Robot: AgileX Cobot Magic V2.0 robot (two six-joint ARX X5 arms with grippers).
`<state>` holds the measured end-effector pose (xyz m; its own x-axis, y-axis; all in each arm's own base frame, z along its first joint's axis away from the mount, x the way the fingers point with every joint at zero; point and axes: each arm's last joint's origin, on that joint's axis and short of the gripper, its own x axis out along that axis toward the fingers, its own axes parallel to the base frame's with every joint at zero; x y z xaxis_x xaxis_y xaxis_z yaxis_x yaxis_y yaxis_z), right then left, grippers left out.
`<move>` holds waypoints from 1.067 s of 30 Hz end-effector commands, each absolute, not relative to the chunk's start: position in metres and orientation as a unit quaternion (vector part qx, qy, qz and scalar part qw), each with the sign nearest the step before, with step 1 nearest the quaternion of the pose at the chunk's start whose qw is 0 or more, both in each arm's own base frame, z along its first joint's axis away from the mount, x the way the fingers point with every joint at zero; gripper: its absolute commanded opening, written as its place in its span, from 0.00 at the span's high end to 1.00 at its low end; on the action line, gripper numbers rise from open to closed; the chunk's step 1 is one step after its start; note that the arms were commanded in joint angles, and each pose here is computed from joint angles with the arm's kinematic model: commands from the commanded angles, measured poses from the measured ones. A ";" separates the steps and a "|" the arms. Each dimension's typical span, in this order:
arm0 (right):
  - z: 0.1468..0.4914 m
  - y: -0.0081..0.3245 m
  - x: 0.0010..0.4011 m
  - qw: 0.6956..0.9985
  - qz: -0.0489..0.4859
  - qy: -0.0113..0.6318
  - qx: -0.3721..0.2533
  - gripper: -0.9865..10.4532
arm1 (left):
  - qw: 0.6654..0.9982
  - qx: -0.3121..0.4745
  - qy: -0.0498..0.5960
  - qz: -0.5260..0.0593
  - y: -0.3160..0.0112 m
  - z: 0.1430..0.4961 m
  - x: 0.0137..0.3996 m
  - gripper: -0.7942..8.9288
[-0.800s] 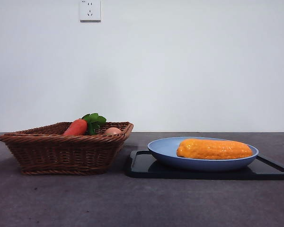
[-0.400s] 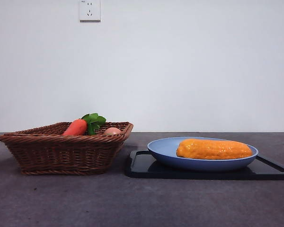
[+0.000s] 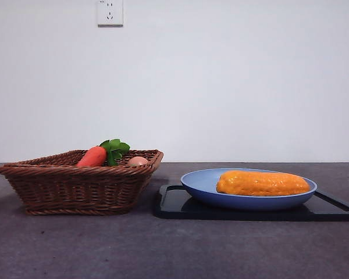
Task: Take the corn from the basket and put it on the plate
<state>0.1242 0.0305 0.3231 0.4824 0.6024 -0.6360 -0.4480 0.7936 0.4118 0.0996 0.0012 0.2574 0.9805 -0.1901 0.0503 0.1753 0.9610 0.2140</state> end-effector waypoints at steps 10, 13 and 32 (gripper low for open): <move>0.328 0.031 0.126 0.860 0.312 0.394 0.087 0.91 | 0.995 0.048 0.003 -0.086 0.002 0.185 0.094 0.91; 0.328 0.031 0.126 0.860 0.312 0.394 0.087 0.91 | 0.995 0.041 0.016 -0.086 0.002 0.174 0.093 0.91; 0.329 0.031 0.126 0.861 0.313 0.392 0.087 0.91 | 0.993 -0.007 0.077 -0.088 0.002 0.149 0.096 0.91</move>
<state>0.1247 0.0306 0.3235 0.4868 0.6032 -0.6318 -0.4511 0.7930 0.4095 0.0943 0.0018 0.1581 0.9750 -0.1789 -0.1320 0.1799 0.9837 -0.0043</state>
